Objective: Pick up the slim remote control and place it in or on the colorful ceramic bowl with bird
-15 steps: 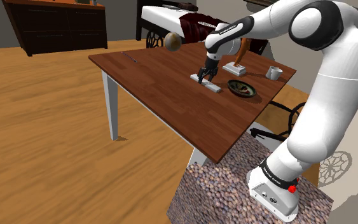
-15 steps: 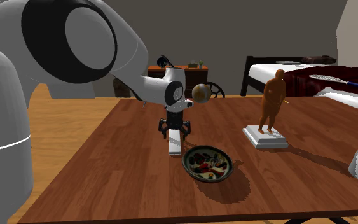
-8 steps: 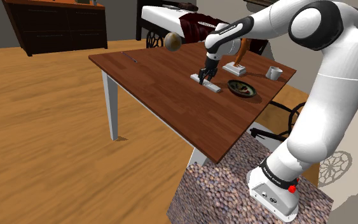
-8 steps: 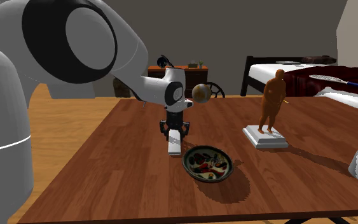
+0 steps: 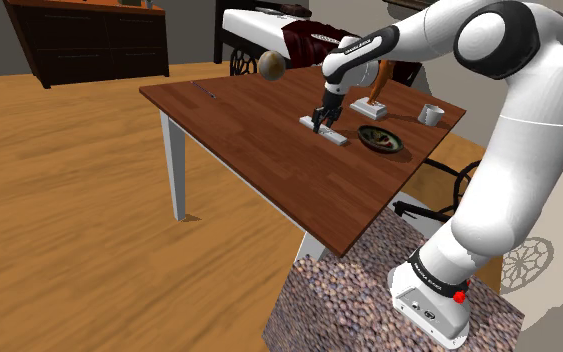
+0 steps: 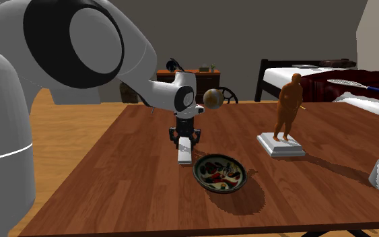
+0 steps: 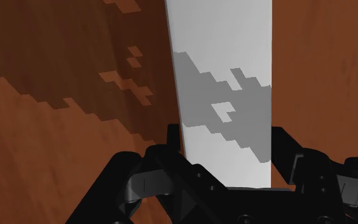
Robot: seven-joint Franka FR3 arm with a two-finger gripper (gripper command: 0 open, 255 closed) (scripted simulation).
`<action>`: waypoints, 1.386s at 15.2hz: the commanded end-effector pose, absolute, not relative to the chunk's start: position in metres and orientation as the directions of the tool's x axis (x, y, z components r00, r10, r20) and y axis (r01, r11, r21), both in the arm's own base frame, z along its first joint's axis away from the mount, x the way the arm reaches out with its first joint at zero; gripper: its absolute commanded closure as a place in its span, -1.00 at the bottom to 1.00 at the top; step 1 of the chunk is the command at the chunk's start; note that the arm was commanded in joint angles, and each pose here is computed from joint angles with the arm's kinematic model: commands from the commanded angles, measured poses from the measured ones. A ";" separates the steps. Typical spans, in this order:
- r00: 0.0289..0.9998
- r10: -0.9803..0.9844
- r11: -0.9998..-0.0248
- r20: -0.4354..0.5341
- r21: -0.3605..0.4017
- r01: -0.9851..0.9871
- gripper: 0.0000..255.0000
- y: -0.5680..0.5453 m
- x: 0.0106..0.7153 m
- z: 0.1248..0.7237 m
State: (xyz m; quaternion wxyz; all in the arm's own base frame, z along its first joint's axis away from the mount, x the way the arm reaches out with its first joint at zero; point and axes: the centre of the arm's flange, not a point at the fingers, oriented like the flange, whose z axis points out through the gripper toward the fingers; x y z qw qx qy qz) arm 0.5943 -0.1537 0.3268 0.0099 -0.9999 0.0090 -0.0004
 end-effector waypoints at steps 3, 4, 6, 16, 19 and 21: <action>1.000 -0.019 -1.000 -0.001 -0.020 -0.019 1.00 -0.154 0.594 0.342; 1.000 -0.019 -1.000 -0.001 -0.020 -0.019 1.00 -0.154 0.594 0.347; 1.000 -0.019 -1.000 -0.001 -0.020 -0.019 1.00 -0.154 0.594 0.358; 1.000 -0.019 -1.000 -0.001 -0.020 -0.019 1.00 -0.154 0.594 0.410; 1.000 -0.019 -1.000 -0.001 -0.020 -0.019 1.00 -0.154 0.594 0.426; 1.000 -0.019 -1.000 -0.001 -0.020 -0.019 1.00 -0.154 0.594 0.437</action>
